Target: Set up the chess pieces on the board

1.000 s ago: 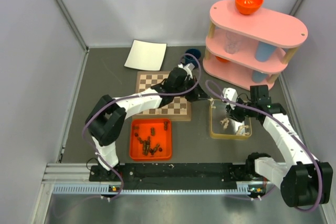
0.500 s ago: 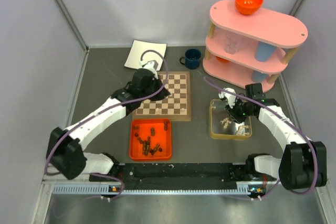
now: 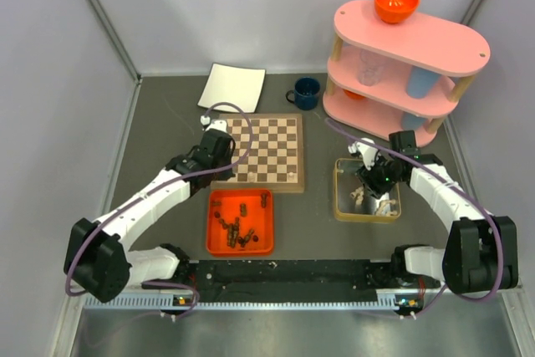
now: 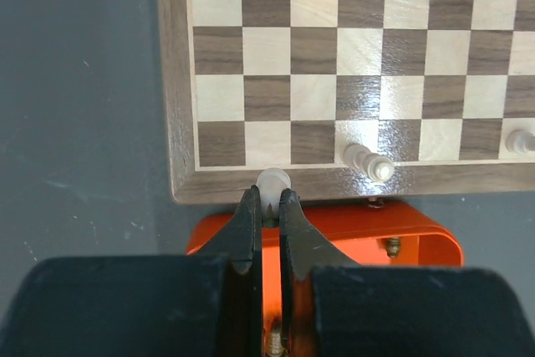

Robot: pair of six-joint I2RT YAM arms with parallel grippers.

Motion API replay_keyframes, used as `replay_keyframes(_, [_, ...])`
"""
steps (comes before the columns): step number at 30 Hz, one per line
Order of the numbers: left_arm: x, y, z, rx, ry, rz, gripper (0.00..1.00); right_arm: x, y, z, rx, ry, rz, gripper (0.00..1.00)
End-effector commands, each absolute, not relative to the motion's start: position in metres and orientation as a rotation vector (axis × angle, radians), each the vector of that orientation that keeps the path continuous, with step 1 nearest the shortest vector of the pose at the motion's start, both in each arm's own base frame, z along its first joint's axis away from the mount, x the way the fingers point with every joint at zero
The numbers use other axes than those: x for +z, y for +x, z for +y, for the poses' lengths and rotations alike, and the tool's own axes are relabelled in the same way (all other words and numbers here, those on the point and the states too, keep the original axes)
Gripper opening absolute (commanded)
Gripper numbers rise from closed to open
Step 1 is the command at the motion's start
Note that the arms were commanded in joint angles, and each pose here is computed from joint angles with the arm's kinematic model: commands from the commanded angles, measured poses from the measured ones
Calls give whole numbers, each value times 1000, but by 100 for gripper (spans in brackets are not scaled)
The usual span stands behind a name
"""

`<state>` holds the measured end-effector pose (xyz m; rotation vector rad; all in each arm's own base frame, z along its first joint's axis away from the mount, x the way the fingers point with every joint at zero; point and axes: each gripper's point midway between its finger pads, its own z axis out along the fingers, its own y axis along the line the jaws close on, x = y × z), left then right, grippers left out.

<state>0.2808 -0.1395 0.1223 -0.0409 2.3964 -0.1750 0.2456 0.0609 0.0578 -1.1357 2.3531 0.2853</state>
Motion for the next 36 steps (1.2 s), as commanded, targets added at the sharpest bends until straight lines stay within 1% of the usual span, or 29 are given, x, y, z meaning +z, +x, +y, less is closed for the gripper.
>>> replay_keyframes(1, [121, 292, -129, -94, -28, 2381, 0, 82, 268, 64, 238, -1100, 2270, 50])
replay_keyframes(18, [95, 309, -145, -129, 32, 2467, 0, 85, 268, 63, 227, -1096, 2261, 51])
replay_keyframes(29, [82, 309, -149, -128, 52, 2512, 1, 84, 268, 63, 227, -1098, 2260, 51])
replay_keyframes(33, [80, 309, -148, -120, 52, 2518, 4, 84, 267, 63, 228, -1100, 2261, 51])
replay_keyframes(35, [77, 309, -147, -109, 52, 2524, 7, 84, 267, 63, 230, -1100, 2261, 51])
replay_keyframes(36, [76, 309, -147, -109, 53, 2528, 10, 85, 267, 63, 230, -1102, 2257, 51])
